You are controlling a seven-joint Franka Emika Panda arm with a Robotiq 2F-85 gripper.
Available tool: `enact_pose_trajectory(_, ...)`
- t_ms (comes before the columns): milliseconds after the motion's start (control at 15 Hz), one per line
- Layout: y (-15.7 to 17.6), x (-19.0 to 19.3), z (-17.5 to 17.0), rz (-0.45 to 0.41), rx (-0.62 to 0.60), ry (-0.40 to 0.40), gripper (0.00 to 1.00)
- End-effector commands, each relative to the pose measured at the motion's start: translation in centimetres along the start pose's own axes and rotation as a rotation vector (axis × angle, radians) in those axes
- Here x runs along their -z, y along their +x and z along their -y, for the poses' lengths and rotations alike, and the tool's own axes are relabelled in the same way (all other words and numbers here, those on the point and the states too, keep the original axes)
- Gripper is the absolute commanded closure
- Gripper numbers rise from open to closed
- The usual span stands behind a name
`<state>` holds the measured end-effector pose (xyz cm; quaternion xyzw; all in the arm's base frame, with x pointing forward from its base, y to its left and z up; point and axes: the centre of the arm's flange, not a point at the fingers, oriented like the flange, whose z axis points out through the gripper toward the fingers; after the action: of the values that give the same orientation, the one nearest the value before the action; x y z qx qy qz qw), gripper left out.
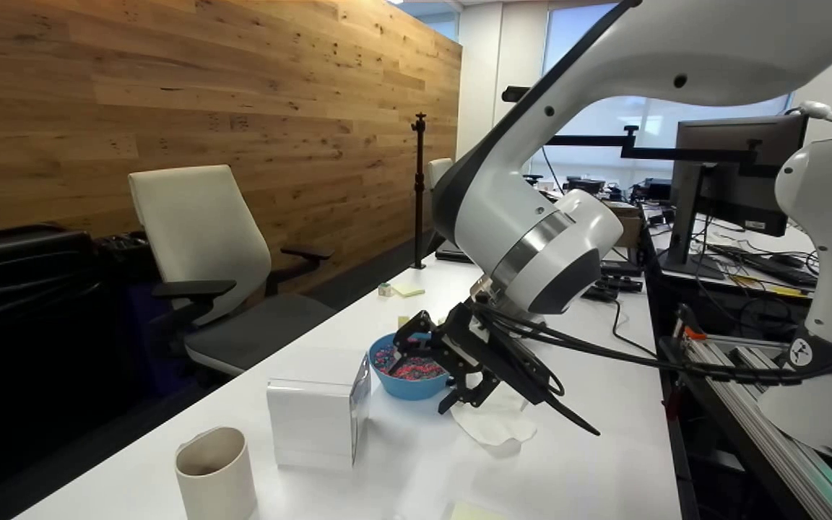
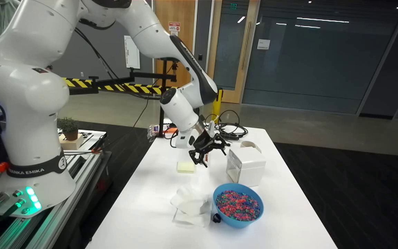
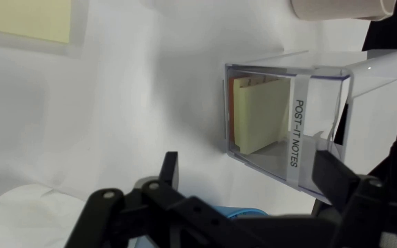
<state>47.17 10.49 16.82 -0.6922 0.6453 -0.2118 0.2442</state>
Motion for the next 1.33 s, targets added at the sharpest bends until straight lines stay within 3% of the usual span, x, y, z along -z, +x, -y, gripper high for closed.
enact_pose_trajectory(0,0.0,-1.4,1.8,0.016,-0.012,0.011,0.00)
enact_pose_trajectory(1267,1.0,-3.3,2.4,0.038,-0.049,0.003,0.00)
